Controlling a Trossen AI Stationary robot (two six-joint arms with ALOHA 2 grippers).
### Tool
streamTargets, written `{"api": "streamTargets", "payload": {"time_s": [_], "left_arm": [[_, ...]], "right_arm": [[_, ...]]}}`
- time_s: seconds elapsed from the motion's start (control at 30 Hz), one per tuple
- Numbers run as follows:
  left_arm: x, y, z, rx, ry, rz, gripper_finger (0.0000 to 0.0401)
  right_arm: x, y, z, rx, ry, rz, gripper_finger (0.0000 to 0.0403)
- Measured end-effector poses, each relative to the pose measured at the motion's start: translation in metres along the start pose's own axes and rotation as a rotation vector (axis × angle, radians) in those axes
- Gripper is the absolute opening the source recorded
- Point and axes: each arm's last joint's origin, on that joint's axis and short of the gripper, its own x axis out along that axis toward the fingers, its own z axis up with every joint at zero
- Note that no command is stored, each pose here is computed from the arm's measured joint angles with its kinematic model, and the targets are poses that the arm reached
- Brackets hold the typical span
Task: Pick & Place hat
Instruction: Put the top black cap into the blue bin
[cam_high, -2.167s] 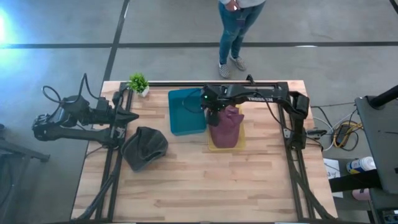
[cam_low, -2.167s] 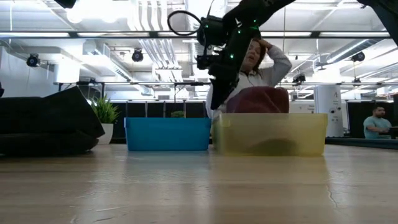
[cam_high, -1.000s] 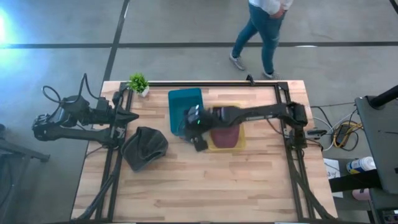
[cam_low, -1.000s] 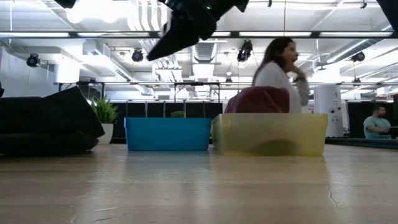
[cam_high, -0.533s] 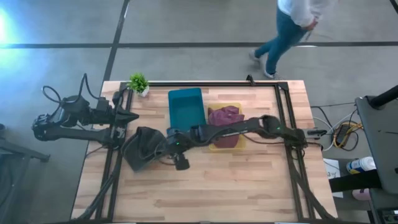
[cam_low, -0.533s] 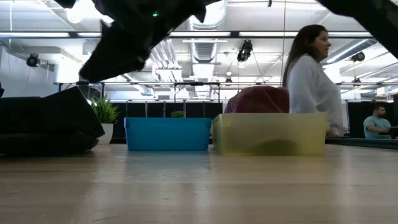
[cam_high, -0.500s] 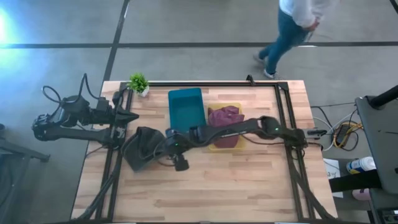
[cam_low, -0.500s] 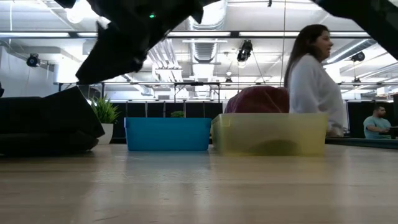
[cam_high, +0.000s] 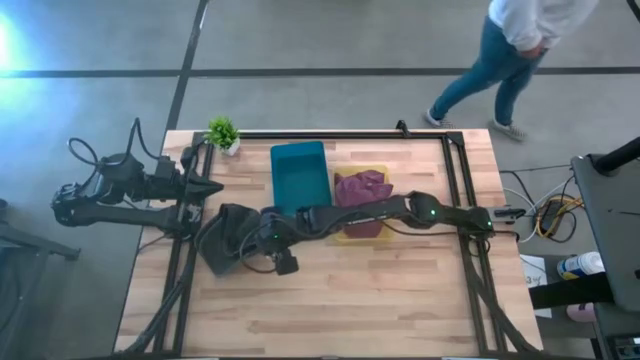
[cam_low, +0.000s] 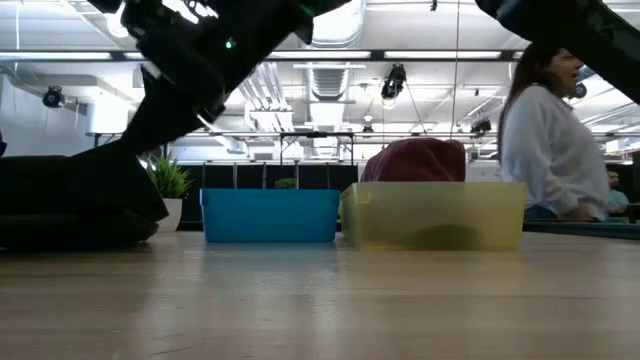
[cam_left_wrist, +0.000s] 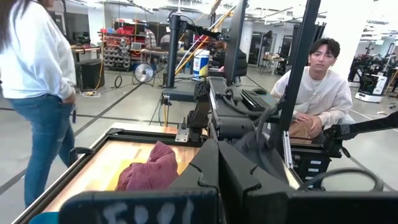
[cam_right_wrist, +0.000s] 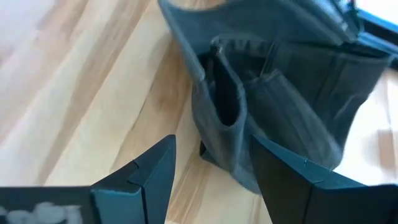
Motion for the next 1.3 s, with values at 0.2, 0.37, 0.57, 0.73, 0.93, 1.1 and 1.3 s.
{"api": "streamTargets", "payload": {"time_s": [0.2,0.37,0.57,0.73,0.93,1.1,1.3], "left_arm": [[0.000,0.000,0.000,0.000,0.000,0.000,0.0000],[0.000,0.000,0.000,0.000,0.000,0.000,0.0000],[0.000,0.000,0.000,0.000,0.000,0.000,0.0000],[0.000,0.000,0.000,0.000,0.000,0.000,0.0000],[0.000,0.000,0.000,0.000,0.000,0.000,0.0000],[0.000,0.000,0.000,0.000,0.000,0.000,0.0000],[0.000,0.000,0.000,0.000,0.000,0.000,0.0000]], "right_arm": [[0.012,0.002,-0.007,0.005,0.016,0.004,0.0199],[0.015,0.002,-0.008,0.012,0.008,0.002,0.0199],[0.022,0.001,-0.003,0.049,-0.078,-0.017,0.0199],[0.022,-0.002,0.000,0.087,-0.120,-0.028,0.0199],[0.027,-0.010,-0.010,0.124,-0.090,-0.032,0.0192],[0.031,-0.008,-0.017,0.137,-0.070,0.003,0.0181],[0.032,-0.008,-0.017,0.216,-0.071,0.011,0.0142]]}}
